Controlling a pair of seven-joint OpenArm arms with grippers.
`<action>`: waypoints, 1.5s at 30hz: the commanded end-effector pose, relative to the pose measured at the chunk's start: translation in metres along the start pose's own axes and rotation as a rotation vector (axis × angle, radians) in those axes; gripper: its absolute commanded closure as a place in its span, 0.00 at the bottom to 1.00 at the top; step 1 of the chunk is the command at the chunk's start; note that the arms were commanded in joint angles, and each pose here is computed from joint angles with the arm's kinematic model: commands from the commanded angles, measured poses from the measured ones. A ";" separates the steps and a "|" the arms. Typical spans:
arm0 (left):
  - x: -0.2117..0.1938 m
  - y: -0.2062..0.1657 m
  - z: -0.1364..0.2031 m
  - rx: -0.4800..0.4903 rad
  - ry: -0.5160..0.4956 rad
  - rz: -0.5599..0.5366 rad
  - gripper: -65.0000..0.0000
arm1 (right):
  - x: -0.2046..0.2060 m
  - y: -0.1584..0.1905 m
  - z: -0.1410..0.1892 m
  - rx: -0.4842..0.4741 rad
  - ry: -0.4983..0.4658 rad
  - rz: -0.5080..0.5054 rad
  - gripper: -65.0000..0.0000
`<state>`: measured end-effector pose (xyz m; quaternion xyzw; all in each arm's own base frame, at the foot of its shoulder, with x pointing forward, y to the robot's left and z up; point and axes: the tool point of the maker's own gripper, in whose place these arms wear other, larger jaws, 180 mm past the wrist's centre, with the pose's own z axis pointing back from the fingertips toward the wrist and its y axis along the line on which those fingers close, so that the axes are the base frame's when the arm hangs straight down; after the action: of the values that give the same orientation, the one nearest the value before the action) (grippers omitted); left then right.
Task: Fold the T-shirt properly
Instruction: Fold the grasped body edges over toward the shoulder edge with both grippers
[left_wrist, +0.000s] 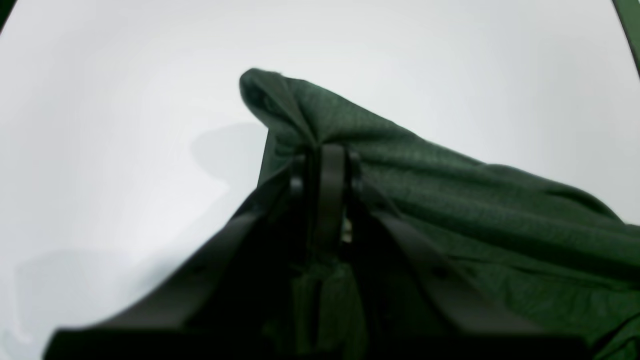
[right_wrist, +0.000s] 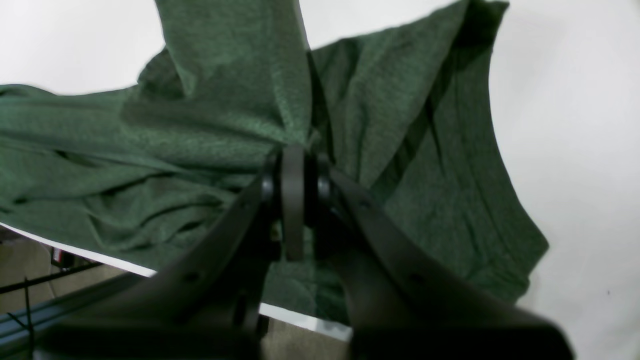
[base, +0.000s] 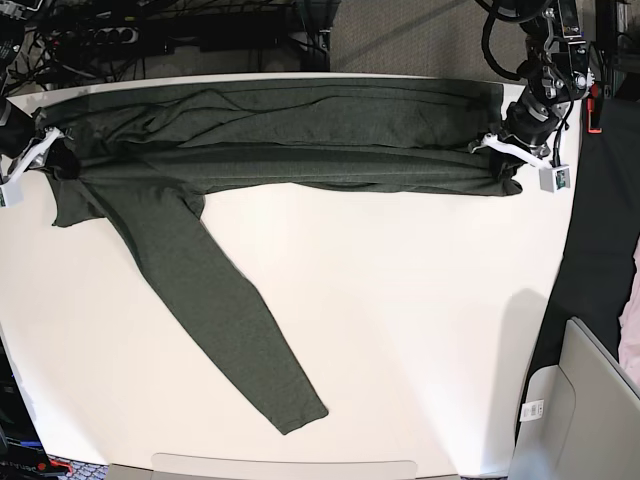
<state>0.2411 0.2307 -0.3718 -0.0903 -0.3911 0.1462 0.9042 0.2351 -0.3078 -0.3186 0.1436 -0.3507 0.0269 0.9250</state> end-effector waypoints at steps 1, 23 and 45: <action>0.011 -0.001 0.002 -0.003 -0.035 -0.017 1.00 | 0.016 -0.002 0.006 -0.004 -0.037 0.027 1.00; -0.001 -0.009 -0.016 -0.022 0.226 0.006 0.68 | 0.018 -0.025 0.008 -0.200 0.028 0.152 0.99; 0.002 -0.009 -0.015 -0.023 0.211 0.005 0.65 | 0.041 -0.033 -0.002 -0.298 -0.059 0.119 0.60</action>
<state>0.2471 0.2175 -0.3898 -0.1203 -0.2730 0.1387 0.9443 0.2623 -0.3338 -0.3198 -0.0018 -0.3584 0.0196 0.9334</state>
